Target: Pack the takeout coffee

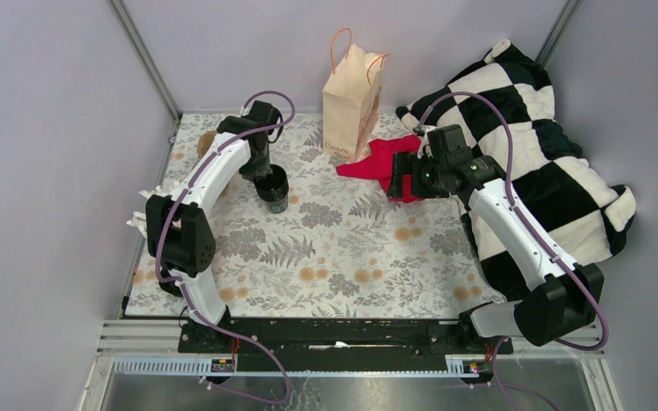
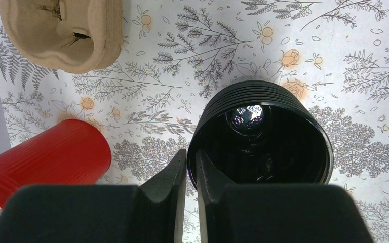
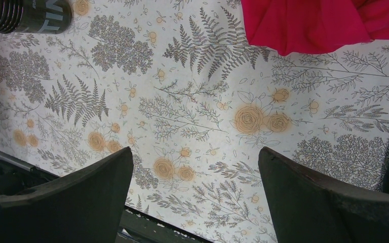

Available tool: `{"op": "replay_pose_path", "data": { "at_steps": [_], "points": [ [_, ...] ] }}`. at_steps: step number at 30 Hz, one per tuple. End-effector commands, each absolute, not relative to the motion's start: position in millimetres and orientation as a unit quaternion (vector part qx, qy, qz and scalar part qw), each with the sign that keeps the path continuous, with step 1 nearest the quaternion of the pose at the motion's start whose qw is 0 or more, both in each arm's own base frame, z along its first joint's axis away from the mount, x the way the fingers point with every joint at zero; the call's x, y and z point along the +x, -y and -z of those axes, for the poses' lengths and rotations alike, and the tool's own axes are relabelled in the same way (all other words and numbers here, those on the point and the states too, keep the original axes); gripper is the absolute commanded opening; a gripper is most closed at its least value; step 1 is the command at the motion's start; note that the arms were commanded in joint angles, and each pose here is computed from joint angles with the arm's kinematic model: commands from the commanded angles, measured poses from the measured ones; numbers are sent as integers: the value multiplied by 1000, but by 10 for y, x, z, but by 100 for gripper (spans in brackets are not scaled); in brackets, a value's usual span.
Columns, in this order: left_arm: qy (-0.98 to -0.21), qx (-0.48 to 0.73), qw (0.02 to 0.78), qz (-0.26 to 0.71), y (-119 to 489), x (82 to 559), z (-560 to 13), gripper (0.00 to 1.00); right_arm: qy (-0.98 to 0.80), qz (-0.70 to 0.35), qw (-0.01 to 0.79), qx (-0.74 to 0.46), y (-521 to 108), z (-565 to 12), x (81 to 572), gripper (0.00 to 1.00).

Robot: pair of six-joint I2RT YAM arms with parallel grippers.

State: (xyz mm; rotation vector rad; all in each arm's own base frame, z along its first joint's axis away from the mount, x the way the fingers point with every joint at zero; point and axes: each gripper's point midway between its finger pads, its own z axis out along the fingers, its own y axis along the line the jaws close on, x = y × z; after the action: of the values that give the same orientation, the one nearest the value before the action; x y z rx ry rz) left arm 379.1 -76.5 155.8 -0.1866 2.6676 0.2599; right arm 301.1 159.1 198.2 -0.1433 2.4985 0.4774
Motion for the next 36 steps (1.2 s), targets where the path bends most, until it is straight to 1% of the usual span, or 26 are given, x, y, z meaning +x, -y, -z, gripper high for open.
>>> {"op": "replay_pose_path", "data": {
  "at_steps": [1, 8, 12, 16, 20, 36],
  "points": [
    [-961, -66, 244, -109, 724, 3857, -1613, 15, -932, -189, 303, -58, -1633, -2036, 3011, 100],
    [-960, -62, 250, -112, 742, 3868, -1669, 11, -932, -191, 301, -57, -1642, -2034, 3017, 100],
    [-959, -60, 253, -113, 759, 3868, -1697, 6, -933, -189, 301, -57, -1634, -2028, 3018, 100],
    [-957, -60, 258, -116, 759, 3867, -1768, 5, -933, -189, 301, -58, -1636, -2029, 3012, 100],
    [-956, -62, 263, -114, 755, 3843, -1832, 0, -933, -190, 301, -58, -1636, -2024, 3012, 100],
    [-952, -86, 278, -89, 759, 3797, -1970, 0, -932, -194, 301, -59, -1656, -2042, 3020, 100]
  ]
}}
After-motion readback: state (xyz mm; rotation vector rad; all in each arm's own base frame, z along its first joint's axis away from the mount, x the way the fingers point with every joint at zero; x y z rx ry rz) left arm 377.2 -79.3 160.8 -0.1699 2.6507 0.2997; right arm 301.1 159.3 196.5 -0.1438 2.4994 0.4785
